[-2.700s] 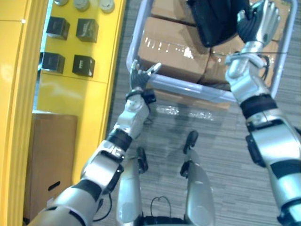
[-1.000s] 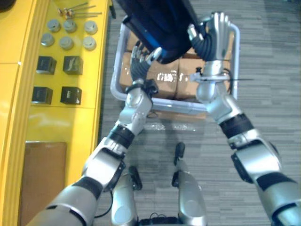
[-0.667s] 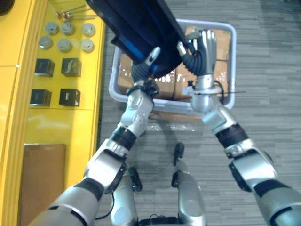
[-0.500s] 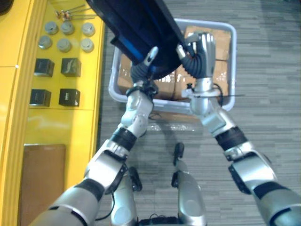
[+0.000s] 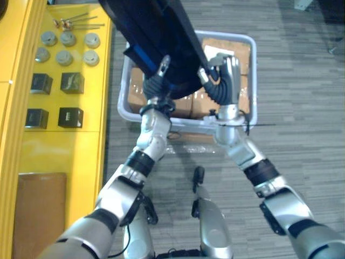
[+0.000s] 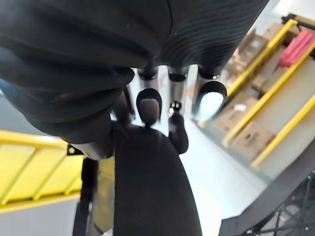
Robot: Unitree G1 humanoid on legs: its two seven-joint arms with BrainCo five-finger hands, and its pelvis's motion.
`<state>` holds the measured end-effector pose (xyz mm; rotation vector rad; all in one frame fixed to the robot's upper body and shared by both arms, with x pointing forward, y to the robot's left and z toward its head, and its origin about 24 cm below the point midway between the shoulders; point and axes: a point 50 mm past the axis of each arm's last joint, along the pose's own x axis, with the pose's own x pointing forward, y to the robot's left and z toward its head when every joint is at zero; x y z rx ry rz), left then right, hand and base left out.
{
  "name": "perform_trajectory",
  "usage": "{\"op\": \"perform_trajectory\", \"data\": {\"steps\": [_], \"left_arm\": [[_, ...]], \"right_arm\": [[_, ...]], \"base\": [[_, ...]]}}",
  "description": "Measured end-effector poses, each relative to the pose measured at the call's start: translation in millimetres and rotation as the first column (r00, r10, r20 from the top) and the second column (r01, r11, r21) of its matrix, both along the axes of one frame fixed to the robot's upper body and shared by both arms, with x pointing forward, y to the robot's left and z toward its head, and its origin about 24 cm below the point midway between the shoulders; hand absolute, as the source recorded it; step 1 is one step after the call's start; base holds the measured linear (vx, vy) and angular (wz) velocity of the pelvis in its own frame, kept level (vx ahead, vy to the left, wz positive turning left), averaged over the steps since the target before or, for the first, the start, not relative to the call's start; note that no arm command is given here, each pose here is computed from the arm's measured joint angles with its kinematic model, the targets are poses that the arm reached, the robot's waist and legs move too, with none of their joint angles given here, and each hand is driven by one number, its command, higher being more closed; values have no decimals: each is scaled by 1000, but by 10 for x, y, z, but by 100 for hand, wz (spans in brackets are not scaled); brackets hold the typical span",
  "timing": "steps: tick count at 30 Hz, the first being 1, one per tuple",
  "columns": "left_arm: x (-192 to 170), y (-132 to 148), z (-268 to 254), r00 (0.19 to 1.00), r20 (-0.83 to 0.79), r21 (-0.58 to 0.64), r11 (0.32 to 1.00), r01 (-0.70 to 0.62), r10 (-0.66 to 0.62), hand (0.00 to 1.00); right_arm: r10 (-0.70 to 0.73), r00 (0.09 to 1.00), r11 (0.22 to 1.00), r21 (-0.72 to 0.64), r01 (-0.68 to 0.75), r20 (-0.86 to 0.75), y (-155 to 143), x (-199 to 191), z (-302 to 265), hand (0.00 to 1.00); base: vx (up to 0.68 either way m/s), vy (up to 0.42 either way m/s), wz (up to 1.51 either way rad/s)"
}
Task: Walk over and take plastic housings, then place them on the shelf
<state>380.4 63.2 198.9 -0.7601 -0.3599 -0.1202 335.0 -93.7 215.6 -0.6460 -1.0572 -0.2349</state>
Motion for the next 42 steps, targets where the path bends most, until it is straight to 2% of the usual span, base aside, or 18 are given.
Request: {"op": "perform_trajectory", "data": {"steps": [6, 7, 17, 22, 23, 25, 29, 31, 32, 34, 37, 40, 42], "left_arm": [[-13, 18, -8, 998, 49, 24, 999, 24, -25, 100], [-18, 25, 2, 998, 61, 27, 999, 17, -19, 100], [-41, 82, 67, 985, 131, 241, 960, -145, 115, 100], [-52, 95, 72, 963, 141, 343, 901, -267, 232, 100], [-64, 96, 74, 948, 149, 374, 871, -318, 282, 100], [-90, 104, 73, 937, 159, 383, 855, -349, 311, 100], [-148, 173, -21, 888, 170, 428, 780, -457, 427, 100], [-169, 254, -154, 840, 169, 489, 696, -525, 515, 100], [-179, 282, -199, 827, 168, 505, 673, -540, 537, 100], [-237, 421, -410, 765, 152, 569, 578, -585, 625, 100], [-343, 596, -705, 695, 116, 635, 485, -601, 709, 100], [-470, 739, -922, 643, 103, 675, 422, -606, 759, 100], [-537, 787, -1010, 607, 102, 685, 387, -617, 788, 100]], "right_arm": [[7, 1000, 1000, 12, -7, 2, -14, -32, -23, 100], [9, 1000, 1000, 15, -9, 0, -16, -41, -34, 0], [56, 995, 996, 77, -49, -81, -57, -51, -157, 0], [59, 990, 993, 109, -45, -124, -78, -48, -230, 0], [56, 988, 991, 128, -38, -144, -91, -44, -257, 0], [60, 985, 989, 146, -36, -161, -103, -47, -286, 0], [125, 972, 961, 269, -68, -199, -140, -150, -361, 0], [199, 962, 913, 393, -112, -188, -215, -231, -314, 0], [219, 958, 901, 415, -125, -185, -238, -252, -309, 0], [300, 935, 861, 475, -181, -188, -310, -354, -341, 0], [374, 905, 834, 499, -234, -201, -360, -549, -473, 0], [459, 867, 778, 559, -286, -196, -406, -718, -570, 0], [465, 865, 752, 600, -275, -187, -472, -769, -614, 0]], "base": [[-53, 82, 0], [-47, 82, 0], [-55, 86, 0], [-65, 78, 0], [-41, 60, 1], [-38, 69, 1], [-34, 88, 0], [-56, 73, -1], [-60, 63, -1], [-46, 55, -2], [-15, 38, 0], [25, 0, 0], [50, -8, -4]]}}
